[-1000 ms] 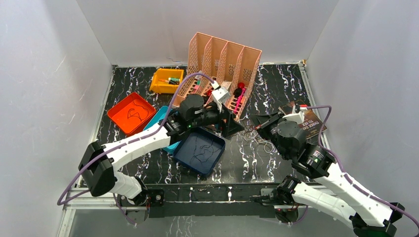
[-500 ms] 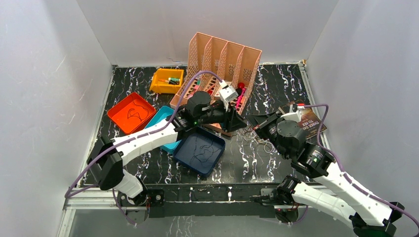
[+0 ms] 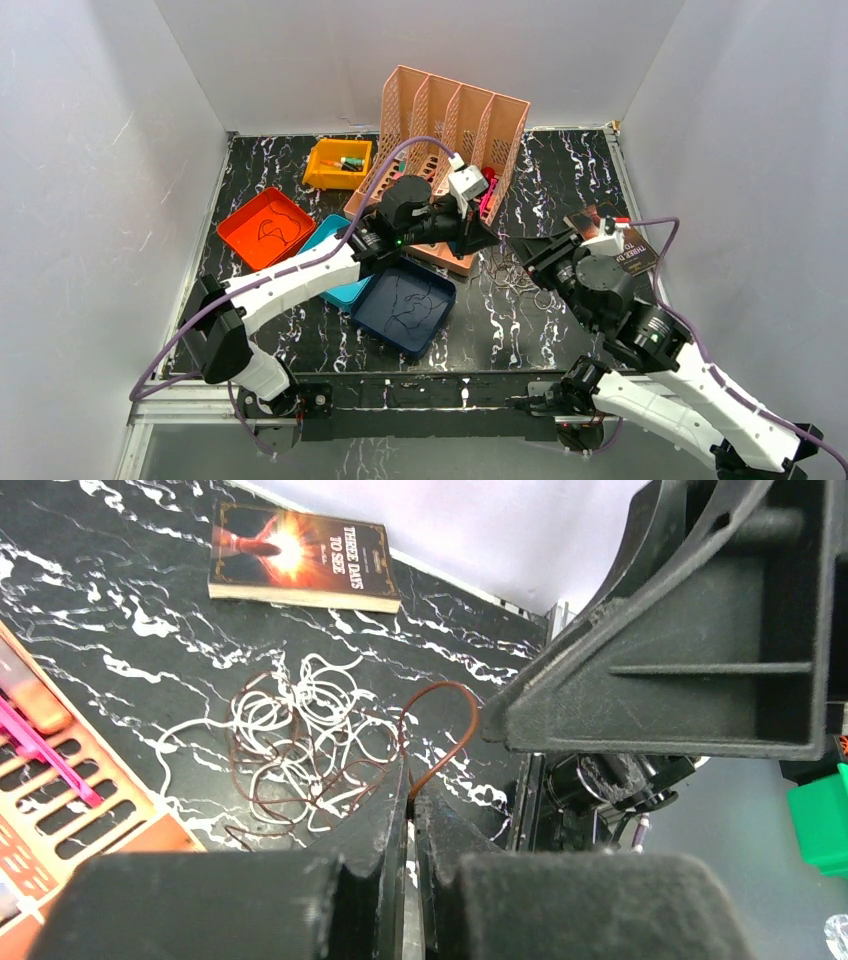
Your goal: Untangle the cables
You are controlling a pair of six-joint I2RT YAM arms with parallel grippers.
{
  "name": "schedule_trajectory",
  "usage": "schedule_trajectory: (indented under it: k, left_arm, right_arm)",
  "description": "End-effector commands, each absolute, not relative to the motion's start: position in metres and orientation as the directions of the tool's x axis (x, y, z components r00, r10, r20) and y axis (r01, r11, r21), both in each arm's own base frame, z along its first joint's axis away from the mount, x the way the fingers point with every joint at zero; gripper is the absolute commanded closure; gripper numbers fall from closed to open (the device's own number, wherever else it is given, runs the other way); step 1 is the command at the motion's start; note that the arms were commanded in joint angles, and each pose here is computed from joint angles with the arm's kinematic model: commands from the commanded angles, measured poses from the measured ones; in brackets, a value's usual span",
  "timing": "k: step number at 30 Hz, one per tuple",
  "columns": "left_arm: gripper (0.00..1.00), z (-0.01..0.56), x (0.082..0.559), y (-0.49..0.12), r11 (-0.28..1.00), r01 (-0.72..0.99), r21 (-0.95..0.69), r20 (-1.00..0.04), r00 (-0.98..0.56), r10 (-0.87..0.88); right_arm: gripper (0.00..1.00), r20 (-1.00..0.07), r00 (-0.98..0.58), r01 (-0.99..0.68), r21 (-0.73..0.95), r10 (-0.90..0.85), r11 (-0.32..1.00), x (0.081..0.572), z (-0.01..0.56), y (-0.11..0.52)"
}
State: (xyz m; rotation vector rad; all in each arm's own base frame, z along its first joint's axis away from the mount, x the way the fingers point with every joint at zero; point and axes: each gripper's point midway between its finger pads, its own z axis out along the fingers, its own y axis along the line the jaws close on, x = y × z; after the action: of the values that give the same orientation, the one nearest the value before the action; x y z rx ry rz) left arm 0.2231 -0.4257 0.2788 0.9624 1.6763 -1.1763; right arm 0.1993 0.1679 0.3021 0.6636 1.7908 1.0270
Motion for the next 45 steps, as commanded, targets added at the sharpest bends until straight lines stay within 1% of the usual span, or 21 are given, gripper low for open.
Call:
schedule_trajectory:
  k: [1,5,8,10,12,15,17,19,21,23,26,31,36,38,41,45]
  left_arm:
    - [1.00,0.312,0.229,-0.424,0.271,0.933,-0.235,-0.958,-0.269,0.095]
    - [1.00,0.313,0.233,-0.424,0.287,0.930,-0.229,-0.957,-0.269,0.108]
    - [1.00,0.314,0.234,-0.424,0.298,0.926,-0.232,-0.953,-0.278,0.121]
    - [1.00,0.317,0.236,-0.424,0.310,0.920,-0.240,-0.949,-0.290,0.126]
    - [1.00,0.320,0.238,-0.424,0.327,0.910,-0.253,-0.939,-0.313,0.143]
    - [1.00,0.326,0.237,-0.423,0.330,0.906,-0.266,-0.931,-0.330,0.156]
    - [1.00,0.331,0.236,-0.421,0.336,0.902,-0.269,-0.932,-0.332,0.144]
    - [1.00,0.337,0.237,-0.418,0.348,0.898,-0.269,-0.934,-0.332,0.134]
    - [1.00,0.337,0.238,-0.417,0.360,0.893,-0.269,-0.931,-0.338,0.142]
    - [1.00,0.336,0.236,-0.417,0.360,0.891,-0.275,-0.924,-0.349,0.156]
    - [1.00,0.338,0.232,-0.416,0.347,0.891,-0.293,-0.920,-0.362,0.153]
    - [1.00,0.349,0.226,-0.412,0.334,0.895,-0.294,-0.925,-0.354,0.134]
    - [1.00,0.352,0.222,-0.407,0.339,0.889,-0.308,-0.920,-0.369,0.131]
    - [1.00,0.351,0.223,-0.405,0.352,0.884,-0.310,-0.919,-0.373,0.127]
    - [1.00,0.349,0.226,-0.400,0.381,0.873,-0.303,-0.920,-0.373,0.123]
    - [1.00,0.350,0.229,-0.398,0.400,0.867,-0.297,-0.921,-0.371,0.120]
  right_arm:
    - [0.58,-0.564,-0.354,-0.030,0.804,0.746,0.594,0.192,0.301,0.137]
    - [0.49,-0.653,-0.308,-0.114,0.748,0.692,0.654,0.181,0.307,0.117]
    - [0.44,-0.743,-0.259,-0.215,0.667,0.617,0.713,0.175,0.317,0.110]
    - [0.35,-0.822,-0.214,-0.314,0.570,0.529,0.759,0.173,0.325,0.114]
    - [0.30,-0.882,-0.165,-0.402,0.468,0.441,0.787,0.174,0.331,0.122]
    - [0.27,-0.943,-0.092,-0.534,0.318,0.320,0.784,0.174,0.340,0.145]
    - [0.26,-0.969,-0.067,-0.612,0.229,0.239,0.757,0.173,0.340,0.164]
    - [0.25,-0.984,-0.042,-0.653,0.159,0.174,0.741,0.177,0.337,0.179]
    - [0.24,-0.988,0.005,-0.665,0.111,0.153,0.739,0.184,0.337,0.187]
    - [0.22,-0.987,0.055,-0.656,0.079,0.152,0.751,0.192,0.339,0.192]
    - [0.23,-0.985,0.102,-0.622,0.045,0.137,0.782,0.206,0.337,0.195]
    - [0.27,-0.992,0.079,-0.589,0.033,0.098,0.807,0.224,0.316,0.206]
    - [0.31,-0.990,0.062,-0.557,0.069,0.124,0.828,0.233,0.305,0.208]
    - [0.32,-0.988,0.055,-0.554,0.089,0.144,0.828,0.233,0.306,0.208]
    - [0.32,-0.987,0.051,-0.622,0.089,0.154,0.778,0.220,0.315,0.215]
    - [0.25,-0.990,0.029,-0.710,0.075,0.136,0.700,0.195,0.324,0.218]
